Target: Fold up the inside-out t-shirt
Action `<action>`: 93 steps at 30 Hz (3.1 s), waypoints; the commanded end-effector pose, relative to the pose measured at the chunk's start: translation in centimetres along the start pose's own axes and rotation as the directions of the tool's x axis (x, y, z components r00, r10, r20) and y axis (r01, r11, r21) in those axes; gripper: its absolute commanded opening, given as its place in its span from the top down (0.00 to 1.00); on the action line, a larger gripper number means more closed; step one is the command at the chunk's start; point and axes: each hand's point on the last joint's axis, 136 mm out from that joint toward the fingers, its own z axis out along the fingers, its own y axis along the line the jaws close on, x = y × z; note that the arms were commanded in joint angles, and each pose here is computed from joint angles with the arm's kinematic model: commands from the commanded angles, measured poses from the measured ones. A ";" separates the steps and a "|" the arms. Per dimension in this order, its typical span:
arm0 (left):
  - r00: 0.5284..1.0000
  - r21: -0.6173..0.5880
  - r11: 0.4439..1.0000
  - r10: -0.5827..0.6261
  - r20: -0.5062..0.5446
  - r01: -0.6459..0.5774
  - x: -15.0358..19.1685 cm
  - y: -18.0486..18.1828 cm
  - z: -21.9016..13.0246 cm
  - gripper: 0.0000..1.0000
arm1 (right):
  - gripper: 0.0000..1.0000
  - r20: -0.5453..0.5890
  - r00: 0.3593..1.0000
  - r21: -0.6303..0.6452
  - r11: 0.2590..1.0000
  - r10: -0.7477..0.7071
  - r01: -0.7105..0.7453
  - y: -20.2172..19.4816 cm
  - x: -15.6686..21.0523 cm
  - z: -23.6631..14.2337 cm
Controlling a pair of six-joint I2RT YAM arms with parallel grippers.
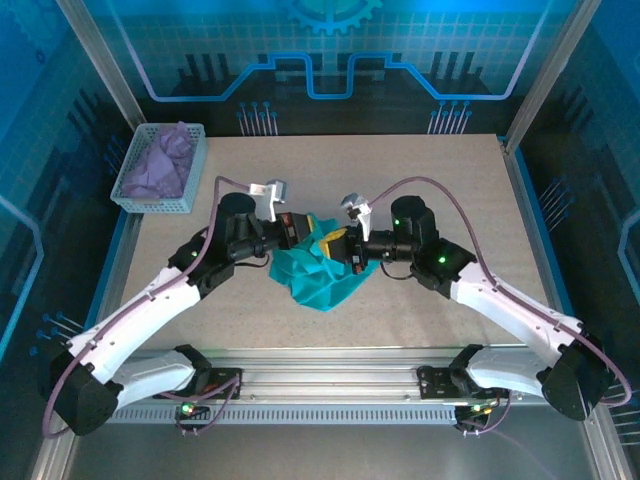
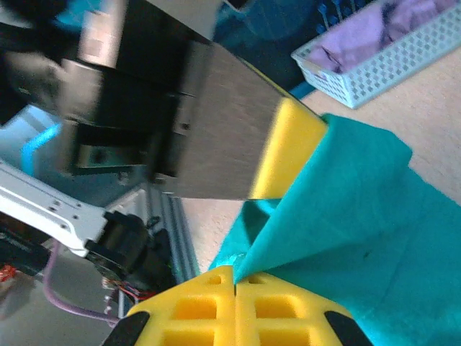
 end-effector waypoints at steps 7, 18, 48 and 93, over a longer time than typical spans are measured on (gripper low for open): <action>0.993 -0.104 0.989 0.112 0.027 -0.108 -0.1 2.4 -2.6 0.49 | 1.00 0.105 0.994 -0.131 0.991 -0.002 0.015 1.2 -2.9 0.0; 0.958 0.230 0.930 0.276 0.075 -0.286 2.6 -2.9 -5.9 0.47 | 1.00 0.102 0.995 -0.104 0.995 0.016 -0.005 -0.4 -3.3 -0.2; 0.968 0.239 0.942 0.248 -0.020 -0.236 1.0 -4.0 -3.0 1.00 | 0.57 0.024 1.000 0.423 0.906 0.005 -0.014 -7.0 -0.3 -3.7; 0.974 0.200 0.968 0.182 -0.133 -0.154 3.1 -6.8 -0.7 1.00 | 0.47 -0.079 0.904 0.242 0.872 -0.420 0.426 -1.2 2.2 -3.3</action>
